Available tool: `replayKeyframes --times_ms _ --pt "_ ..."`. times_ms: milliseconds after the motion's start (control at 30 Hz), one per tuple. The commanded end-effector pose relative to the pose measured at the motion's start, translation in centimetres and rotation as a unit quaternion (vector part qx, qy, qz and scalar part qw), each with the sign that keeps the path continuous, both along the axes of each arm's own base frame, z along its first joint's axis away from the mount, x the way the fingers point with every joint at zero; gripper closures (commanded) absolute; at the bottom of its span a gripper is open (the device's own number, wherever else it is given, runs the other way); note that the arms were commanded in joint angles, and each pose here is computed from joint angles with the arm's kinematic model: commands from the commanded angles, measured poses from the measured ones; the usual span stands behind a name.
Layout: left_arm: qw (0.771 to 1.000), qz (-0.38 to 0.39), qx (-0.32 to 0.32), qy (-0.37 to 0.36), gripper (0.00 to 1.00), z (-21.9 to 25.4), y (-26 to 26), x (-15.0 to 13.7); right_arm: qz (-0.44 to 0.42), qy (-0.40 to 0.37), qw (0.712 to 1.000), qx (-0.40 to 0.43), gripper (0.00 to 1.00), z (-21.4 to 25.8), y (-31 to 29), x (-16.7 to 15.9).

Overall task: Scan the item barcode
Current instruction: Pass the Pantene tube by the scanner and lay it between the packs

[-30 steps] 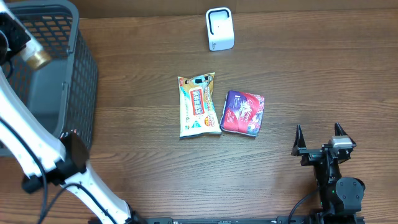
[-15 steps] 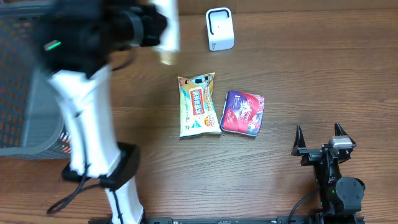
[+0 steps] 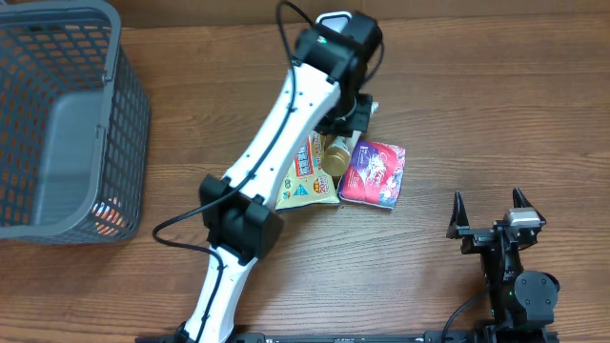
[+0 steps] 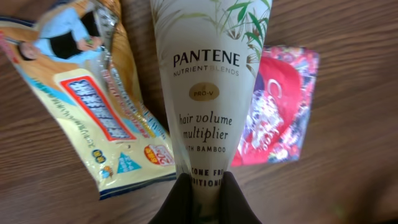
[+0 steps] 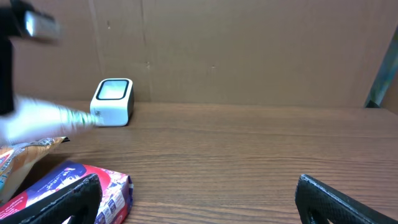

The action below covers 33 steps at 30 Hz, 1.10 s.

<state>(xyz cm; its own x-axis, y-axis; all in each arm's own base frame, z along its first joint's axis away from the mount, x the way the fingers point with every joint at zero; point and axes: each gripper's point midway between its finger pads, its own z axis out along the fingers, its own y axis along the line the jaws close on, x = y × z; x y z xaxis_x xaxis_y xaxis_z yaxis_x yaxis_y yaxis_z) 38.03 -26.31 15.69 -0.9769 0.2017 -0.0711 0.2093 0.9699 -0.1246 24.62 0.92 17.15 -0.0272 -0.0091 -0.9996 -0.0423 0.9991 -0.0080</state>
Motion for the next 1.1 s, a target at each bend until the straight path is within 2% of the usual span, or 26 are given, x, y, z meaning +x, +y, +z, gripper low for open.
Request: replayKeyframes --times_ms 0,167,333,467,533,567,600,633,700,767,800,833,933,1067 --pt "0.998 0.032 0.043 0.016 0.96 -3.4 0.4 0.1 -0.002 -0.002 1.0 0.0 0.0 -0.2 -0.1 0.0" --pt "0.992 0.067 0.109 -0.005 0.96 -6.7 2.6 1.4 -0.002 -0.002 1.0 0.0 0.0 -0.2 -0.1 0.0" --pt "0.991 0.071 0.111 0.004 0.94 -8.4 2.8 1.3 -0.002 -0.002 1.0 0.0 0.0 -0.2 -0.1 0.0" --pt "0.994 0.042 0.102 0.016 0.82 -8.0 2.5 0.8 -0.002 -0.002 1.0 0.0 0.0 -0.2 -0.1 0.0" --pt "0.994 0.039 0.098 0.015 0.73 -7.0 2.6 0.8 -0.002 -0.001 1.0 0.0 0.0 -0.2 -0.1 0.0" --pt "0.995 0.038 0.095 0.013 0.64 -6.3 2.7 0.9 -0.002 -0.002 1.0 0.0 0.0 -0.2 -0.1 0.0" --pt "0.995 0.035 0.09 0.01 0.53 -5.5 2.7 1.1 -0.002 -0.002 1.0 0.0 0.0 -0.2 -0.1 0.0" --pt "0.996 0.034 0.084 0.003 0.47 -4.4 2.8 1.4 -0.002 -0.001 1.0 0.0 0.0 -0.2 -0.1 0.0" --pt "0.997 0.039 0.069 -0.019 0.42 -1.6 3.1 2.1 -0.002 -0.002 1.0 0.0 0.0 -0.2 -0.1 0.0" --pt "0.997 0.044 0.047 -0.046 0.3 1.6 3.7 2.8 -0.002 -0.002 1.0 0.0 0.0 -0.2 -0.1 0.0" --pt "0.997 0.036 0.021 -0.069 0.26 3.6 3.6 3.5 -0.002 -0.002 1.0 0.0 0.0 -0.2 -0.1 0.0" --pt "0.996 0.021 -0.012 -0.09 0.17 5.6 3.4 3.8 -0.002 -0.002 1.0 0.0 0.0 -0.2 -0.1 0.0" --pt "0.982 0.045 -0.072 -0.168 0.16 12.0 5.1 5.0 -0.002 -0.002 1.0 0.0 0.0 -0.2 -0.1 0.0" --pt "0.953 0.107 -0.103 -0.266 0.15 20.0 11.6 4.9 -0.002 -0.002 1.0 0.0 0.0 -0.2 -0.1 0.0"
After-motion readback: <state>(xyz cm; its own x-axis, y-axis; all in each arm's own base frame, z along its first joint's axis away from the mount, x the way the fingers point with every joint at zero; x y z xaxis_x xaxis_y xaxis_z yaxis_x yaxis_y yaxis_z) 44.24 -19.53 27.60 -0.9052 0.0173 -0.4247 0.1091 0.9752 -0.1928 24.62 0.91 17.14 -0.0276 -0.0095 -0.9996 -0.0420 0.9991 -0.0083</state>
